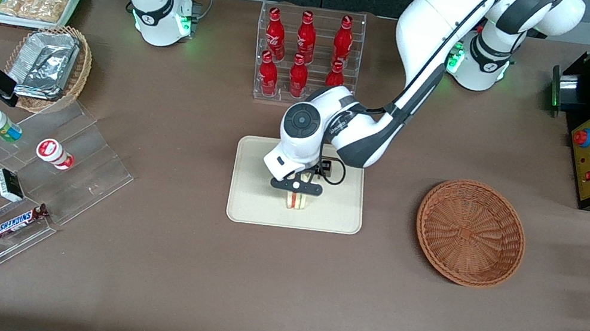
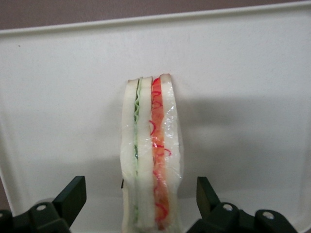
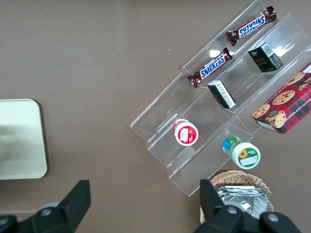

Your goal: Place sandwich from basket to tray

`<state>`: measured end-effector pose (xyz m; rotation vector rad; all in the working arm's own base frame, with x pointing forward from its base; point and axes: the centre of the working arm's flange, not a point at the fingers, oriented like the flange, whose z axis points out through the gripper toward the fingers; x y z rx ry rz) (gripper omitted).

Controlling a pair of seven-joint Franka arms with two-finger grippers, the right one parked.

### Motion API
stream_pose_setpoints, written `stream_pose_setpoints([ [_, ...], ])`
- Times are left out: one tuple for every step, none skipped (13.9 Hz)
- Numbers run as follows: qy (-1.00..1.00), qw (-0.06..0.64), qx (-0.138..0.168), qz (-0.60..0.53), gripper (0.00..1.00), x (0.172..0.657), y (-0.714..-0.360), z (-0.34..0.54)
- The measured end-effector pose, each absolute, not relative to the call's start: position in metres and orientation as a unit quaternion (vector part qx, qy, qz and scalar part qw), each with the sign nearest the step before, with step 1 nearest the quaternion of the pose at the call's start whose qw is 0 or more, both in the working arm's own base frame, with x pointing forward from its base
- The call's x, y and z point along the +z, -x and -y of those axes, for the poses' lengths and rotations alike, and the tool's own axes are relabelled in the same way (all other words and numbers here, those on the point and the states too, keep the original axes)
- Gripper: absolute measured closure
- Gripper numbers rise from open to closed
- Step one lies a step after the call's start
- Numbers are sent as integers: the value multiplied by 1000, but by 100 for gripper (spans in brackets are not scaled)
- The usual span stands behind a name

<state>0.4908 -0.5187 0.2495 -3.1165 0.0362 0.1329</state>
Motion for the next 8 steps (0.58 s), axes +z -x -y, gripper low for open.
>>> stream_pose_setpoints([
  [999, 12, 44, -11, 0, 260, -494, 521],
  [999, 14, 45, -10, 0, 274, -498, 523],
  [999, 15, 45, -9, 0, 287, -502, 524],
  [999, 14, 41, -8, 0, 298, -506, 524],
  [999, 12, 37, -8, 0, 310, -509, 523],
  [999, 11, 33, -7, 0, 320, -511, 521],
  [999, 13, 32, -8, 0, 331, -515, 516],
  [999, 17, 32, -16, 0, 342, -521, 505],
])
